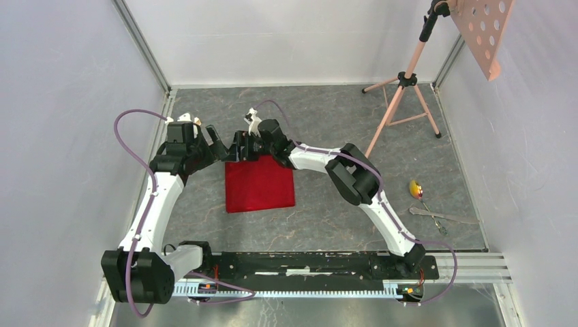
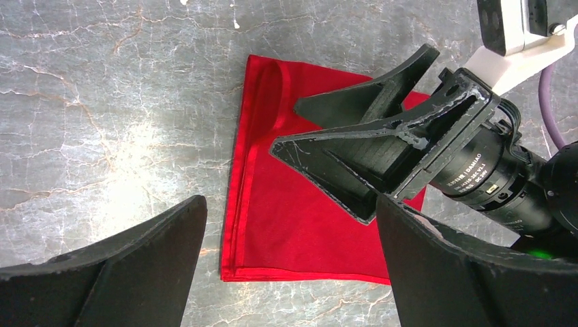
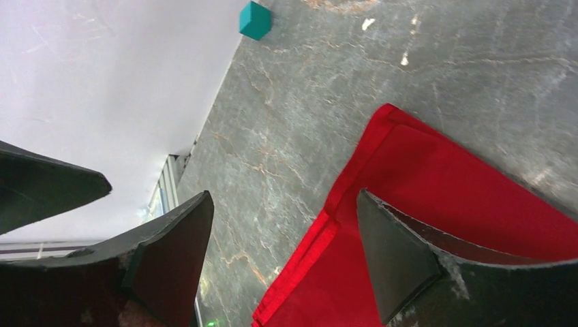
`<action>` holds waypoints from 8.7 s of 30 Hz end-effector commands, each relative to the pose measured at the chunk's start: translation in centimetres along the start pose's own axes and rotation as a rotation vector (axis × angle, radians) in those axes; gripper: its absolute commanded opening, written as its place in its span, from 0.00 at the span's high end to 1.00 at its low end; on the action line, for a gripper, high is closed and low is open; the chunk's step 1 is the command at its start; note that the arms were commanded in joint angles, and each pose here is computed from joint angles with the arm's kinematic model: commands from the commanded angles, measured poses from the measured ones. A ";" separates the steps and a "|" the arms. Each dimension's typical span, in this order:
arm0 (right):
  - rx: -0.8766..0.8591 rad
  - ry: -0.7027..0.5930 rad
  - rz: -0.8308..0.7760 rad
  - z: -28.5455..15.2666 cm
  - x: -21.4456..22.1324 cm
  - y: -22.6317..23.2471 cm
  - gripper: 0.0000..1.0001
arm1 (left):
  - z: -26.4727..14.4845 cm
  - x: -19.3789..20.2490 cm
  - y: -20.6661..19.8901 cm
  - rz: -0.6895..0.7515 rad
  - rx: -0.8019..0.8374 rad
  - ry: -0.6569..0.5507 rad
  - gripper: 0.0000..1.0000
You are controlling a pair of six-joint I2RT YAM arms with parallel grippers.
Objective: Fold the napkin into a case and place the utensils inside
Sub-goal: Smooth out the square-folded napkin at the center of the board, then move the square-folded napkin to the center of the board, then smooth out the square-folded napkin at the center of the board.
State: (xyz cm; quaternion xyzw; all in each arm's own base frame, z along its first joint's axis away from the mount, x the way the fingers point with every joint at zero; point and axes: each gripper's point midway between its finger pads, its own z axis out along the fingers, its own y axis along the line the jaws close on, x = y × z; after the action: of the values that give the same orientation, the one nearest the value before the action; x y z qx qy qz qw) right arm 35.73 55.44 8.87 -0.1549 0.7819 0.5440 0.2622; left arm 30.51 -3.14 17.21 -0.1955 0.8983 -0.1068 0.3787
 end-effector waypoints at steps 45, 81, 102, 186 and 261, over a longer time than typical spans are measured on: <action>1.020 0.239 -0.392 -34.2 1.6 -14.5 0.61 | 4.0 7.8 -10.4 0.062 0.266 0.345 0.00; 0.690 0.177 -0.071 -35.5 10.1 -9.9 0.37 | 3.3 20.7 -11.5 0.116 0.354 0.592 0.45; 0.783 0.084 0.156 -36.1 13.4 -7.7 0.53 | 3.3 21.6 -11.3 0.119 0.367 0.605 0.75; 1.001 -0.065 0.428 -38.1 14.3 -9.3 1.00 | 1.7 22.8 -11.0 0.055 0.416 0.637 0.96; 0.146 0.007 -0.093 -11.4 -0.2 -14.6 0.34 | 5.0 27.7 -6.6 0.064 0.239 0.763 0.97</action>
State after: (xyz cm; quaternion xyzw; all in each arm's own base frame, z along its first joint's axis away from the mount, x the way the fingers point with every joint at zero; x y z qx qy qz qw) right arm 38.45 40.06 3.72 -0.1774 0.7879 0.5117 0.2931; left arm 20.03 -23.44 1.20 -0.0507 0.9419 -0.3246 0.0705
